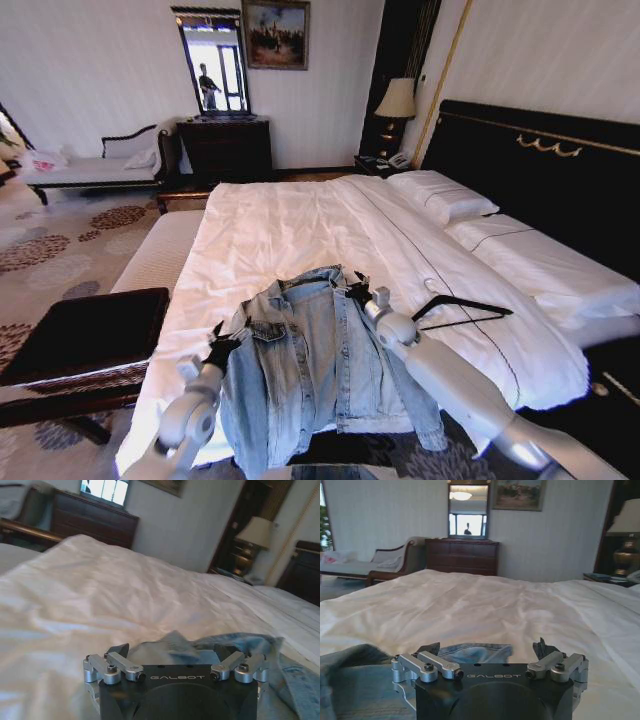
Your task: Pick up the clothes from the bed and hang them on the clothes hanger.
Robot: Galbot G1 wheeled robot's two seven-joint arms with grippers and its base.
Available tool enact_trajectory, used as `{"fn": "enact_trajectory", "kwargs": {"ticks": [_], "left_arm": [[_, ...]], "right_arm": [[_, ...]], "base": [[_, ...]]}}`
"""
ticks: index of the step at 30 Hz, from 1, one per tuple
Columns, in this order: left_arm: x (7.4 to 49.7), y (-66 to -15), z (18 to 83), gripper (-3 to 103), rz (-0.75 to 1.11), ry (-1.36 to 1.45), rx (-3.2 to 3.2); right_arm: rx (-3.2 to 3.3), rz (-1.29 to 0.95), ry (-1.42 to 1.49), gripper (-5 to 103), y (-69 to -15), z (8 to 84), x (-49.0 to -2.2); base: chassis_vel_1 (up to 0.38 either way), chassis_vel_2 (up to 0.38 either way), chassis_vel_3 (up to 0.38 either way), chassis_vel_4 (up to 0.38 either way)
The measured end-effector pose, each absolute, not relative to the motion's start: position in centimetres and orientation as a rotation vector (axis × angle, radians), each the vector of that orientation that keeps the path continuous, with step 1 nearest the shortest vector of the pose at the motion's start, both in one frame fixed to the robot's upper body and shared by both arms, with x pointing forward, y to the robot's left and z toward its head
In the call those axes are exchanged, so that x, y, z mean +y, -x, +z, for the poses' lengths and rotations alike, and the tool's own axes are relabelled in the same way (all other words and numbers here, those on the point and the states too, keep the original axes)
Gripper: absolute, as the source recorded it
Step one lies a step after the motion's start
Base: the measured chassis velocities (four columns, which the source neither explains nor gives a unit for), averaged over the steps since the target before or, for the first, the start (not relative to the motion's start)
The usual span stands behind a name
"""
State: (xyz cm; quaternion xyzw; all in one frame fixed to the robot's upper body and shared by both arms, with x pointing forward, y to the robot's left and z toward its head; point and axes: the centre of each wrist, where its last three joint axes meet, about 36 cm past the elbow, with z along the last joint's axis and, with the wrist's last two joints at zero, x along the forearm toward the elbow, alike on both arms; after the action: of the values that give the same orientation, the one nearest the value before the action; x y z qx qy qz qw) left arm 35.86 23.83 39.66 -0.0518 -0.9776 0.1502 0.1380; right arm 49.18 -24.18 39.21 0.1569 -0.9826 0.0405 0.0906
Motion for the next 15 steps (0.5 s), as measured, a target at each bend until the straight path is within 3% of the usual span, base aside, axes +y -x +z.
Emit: {"fn": "enact_trajectory", "kwargs": {"ticks": [9,15], "left_arm": [[18.2,-40.8,38.3,96,0.390,0.320,-2.756],[15.5,-42.6,35.6,92,0.372,0.250,-2.701]], "right_arm": [[-2.954,0.084,-0.355,100,-50.6,40.7,-26.6],[-2.967,0.067,-0.304,100,-51.3,41.7,-27.8]], "base": [[0.000,0.000,0.000,0.000],[0.000,0.000,0.000,0.000]]}}
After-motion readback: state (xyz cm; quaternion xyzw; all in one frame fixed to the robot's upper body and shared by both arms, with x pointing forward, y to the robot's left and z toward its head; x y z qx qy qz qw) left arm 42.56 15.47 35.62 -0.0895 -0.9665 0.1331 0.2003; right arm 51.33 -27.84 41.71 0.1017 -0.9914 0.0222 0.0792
